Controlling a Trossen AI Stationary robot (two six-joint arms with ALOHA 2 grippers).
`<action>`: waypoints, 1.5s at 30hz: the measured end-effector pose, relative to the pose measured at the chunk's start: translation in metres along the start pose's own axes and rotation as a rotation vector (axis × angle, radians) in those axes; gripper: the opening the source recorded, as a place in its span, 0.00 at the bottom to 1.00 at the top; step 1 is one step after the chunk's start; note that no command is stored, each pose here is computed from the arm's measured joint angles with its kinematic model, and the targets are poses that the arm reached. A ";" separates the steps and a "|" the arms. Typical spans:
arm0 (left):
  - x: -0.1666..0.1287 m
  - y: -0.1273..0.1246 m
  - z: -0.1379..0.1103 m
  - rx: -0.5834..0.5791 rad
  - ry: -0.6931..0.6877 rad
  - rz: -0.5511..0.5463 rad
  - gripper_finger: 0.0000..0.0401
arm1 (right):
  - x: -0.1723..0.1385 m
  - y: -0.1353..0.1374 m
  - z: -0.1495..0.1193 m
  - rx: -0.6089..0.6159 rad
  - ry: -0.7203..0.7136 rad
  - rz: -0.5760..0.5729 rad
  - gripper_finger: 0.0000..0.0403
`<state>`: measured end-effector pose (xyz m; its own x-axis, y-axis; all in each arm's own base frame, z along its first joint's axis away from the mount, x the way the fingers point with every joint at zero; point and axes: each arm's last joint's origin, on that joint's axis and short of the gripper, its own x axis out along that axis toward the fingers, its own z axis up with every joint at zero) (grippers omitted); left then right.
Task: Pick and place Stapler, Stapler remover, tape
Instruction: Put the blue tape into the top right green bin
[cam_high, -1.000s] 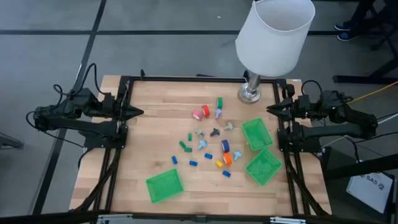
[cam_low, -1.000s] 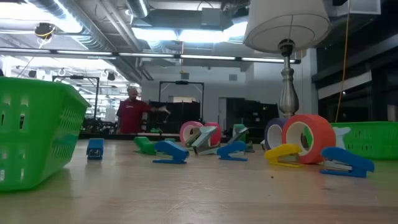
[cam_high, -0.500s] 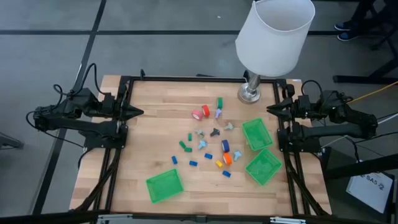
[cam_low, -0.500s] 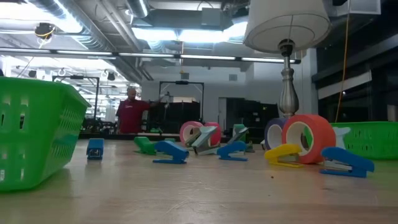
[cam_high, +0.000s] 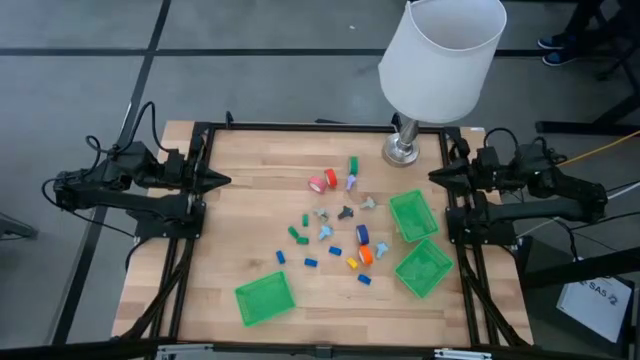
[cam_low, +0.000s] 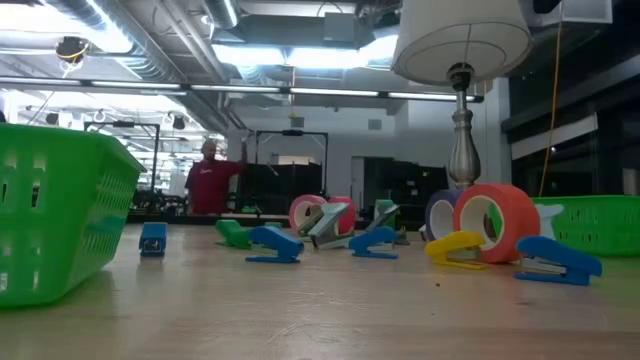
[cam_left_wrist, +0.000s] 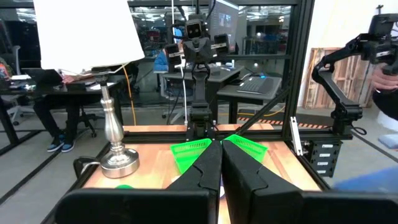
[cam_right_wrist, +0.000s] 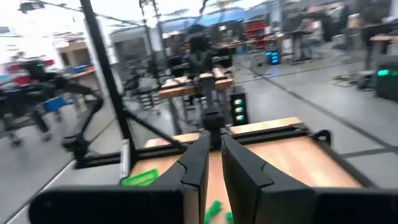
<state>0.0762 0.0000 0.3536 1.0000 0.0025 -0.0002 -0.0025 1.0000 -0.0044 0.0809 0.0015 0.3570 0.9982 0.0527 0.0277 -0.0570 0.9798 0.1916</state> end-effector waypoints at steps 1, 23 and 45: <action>0.000 0.000 0.000 0.000 0.000 0.000 0.02 | 0.003 0.001 0.000 0.000 0.006 0.028 0.12; 0.000 0.000 0.000 0.000 0.000 0.000 0.02 | 0.145 -0.015 -0.067 -0.156 0.369 0.144 0.12; 0.000 0.000 0.000 0.000 0.000 0.000 0.02 | 0.197 -0.010 -0.116 0.040 0.767 0.153 0.22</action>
<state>0.0762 0.0001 0.3535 1.0000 0.0027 -0.0006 -0.0027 1.0000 -0.0044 0.2804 0.0244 0.2470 0.7113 0.3197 -0.6260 -0.1813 0.9439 0.2760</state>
